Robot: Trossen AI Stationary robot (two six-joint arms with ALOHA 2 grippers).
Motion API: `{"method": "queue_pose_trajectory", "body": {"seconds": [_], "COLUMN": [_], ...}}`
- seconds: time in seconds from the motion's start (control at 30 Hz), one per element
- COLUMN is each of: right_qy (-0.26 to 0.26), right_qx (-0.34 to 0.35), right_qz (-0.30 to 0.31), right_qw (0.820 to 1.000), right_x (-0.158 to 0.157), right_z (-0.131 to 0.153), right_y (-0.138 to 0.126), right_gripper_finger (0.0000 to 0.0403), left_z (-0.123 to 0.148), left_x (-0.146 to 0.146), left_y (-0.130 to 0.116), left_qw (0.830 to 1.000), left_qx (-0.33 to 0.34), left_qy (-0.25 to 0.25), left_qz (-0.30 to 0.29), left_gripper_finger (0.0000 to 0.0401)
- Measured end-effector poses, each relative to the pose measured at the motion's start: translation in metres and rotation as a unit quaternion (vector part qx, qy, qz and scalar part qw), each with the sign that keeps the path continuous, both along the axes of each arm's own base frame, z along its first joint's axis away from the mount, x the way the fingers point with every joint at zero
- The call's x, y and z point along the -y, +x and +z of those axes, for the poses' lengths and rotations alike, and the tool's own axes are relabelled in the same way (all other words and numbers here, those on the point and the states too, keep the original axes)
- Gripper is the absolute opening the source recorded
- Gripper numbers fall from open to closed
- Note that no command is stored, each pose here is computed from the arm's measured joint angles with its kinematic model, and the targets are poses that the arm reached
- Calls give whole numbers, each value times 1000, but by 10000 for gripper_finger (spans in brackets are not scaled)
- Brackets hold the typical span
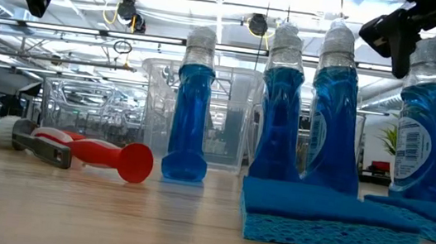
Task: Pick & Place Kitchen Sink Supplies
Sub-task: Put the blue dishwashing liquid bottle into the right transparent bin
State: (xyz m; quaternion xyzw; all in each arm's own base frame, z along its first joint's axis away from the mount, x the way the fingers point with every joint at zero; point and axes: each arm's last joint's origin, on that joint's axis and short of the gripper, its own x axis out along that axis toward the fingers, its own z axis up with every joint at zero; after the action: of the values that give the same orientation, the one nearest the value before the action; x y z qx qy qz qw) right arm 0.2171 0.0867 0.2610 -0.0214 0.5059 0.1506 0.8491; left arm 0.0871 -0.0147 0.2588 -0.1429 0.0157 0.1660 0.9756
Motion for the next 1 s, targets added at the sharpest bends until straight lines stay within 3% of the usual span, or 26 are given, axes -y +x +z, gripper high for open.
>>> {"method": "queue_pose_trajectory", "body": {"seconds": [0.17, 0.43, 1.0], "right_qy": [0, -2, -2], "right_qx": [-2, -1, 14], "right_qz": [-3, -5, -18], "right_qw": [1000, 1000, 1000], "right_x": [0, 0, 0], "right_z": [-1, -1, 2], "right_y": [1, 1, 1], "right_gripper_finger": [199, 120, 121], "left_z": [0, 0, 0], "left_x": [0, 0, 0], "left_y": [0, 0, 0], "left_qw": [1000, 1000, 1000], "left_qx": [0, 0, -1], "left_qy": [0, 0, 0], "left_qz": [0, 0, 0], "left_gripper_finger": [33, 33, 33]}}
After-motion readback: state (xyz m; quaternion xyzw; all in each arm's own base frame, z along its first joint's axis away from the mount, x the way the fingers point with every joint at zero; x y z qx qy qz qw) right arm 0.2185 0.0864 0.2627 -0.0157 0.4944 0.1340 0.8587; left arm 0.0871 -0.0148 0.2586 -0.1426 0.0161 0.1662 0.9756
